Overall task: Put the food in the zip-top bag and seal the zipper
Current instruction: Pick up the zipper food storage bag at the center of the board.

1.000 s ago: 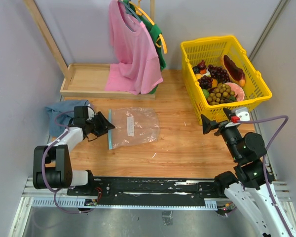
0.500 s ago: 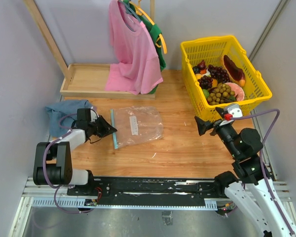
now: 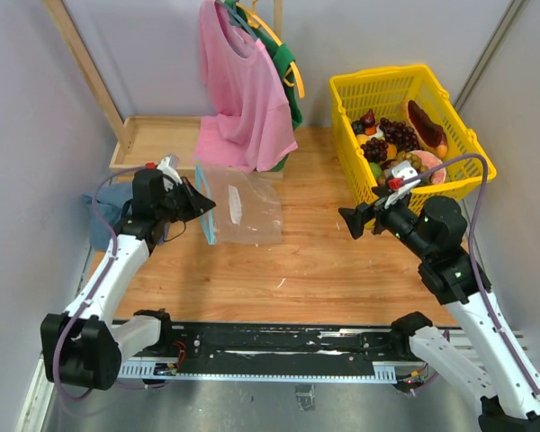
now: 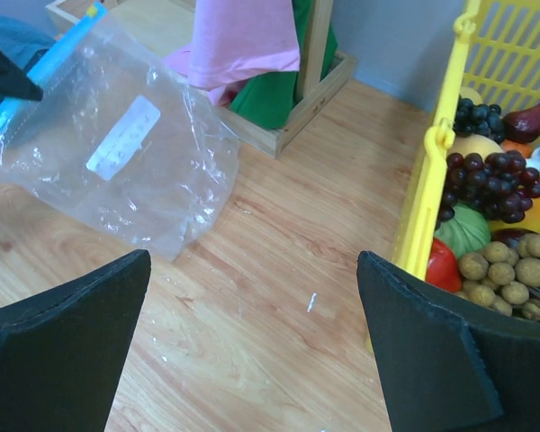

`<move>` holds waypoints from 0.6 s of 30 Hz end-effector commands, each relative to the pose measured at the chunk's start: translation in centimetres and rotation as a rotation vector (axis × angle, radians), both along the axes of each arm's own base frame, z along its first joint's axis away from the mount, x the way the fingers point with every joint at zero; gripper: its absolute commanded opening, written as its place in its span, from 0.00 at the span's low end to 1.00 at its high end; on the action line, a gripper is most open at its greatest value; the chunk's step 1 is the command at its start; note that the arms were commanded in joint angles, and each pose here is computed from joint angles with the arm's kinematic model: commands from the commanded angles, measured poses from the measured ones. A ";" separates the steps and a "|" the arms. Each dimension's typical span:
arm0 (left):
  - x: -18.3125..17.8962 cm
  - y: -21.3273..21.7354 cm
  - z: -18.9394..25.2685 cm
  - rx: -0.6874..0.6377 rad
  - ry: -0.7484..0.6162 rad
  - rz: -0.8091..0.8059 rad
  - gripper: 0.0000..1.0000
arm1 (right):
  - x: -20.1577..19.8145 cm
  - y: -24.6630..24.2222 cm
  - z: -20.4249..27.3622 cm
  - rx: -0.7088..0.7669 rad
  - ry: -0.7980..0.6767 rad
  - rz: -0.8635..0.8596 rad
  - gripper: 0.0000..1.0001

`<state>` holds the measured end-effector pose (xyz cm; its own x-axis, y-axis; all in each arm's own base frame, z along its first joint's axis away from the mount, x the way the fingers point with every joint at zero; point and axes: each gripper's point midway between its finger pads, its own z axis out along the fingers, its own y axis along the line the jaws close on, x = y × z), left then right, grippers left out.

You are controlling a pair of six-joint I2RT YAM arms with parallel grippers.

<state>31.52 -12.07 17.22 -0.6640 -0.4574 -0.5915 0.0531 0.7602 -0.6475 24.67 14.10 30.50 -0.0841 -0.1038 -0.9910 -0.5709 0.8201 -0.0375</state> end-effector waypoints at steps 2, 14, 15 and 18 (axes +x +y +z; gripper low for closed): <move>-0.6 -1.1 6.0 0.178 -0.140 -0.127 0.00 | -0.4 2.0 1.7 0.003 0.044 0.103 0.98; -2.4 -4.7 14.1 0.510 -0.389 -0.447 0.00 | 1.5 5.1 4.4 -0.004 0.116 0.223 0.99; -2.8 -5.3 14.0 0.541 -0.393 -0.486 0.00 | 1.6 5.5 4.6 0.000 0.118 0.242 0.99; -4.1 -6.6 13.0 0.646 -0.396 -0.587 0.00 | 1.9 6.7 4.8 -0.001 0.131 0.299 0.99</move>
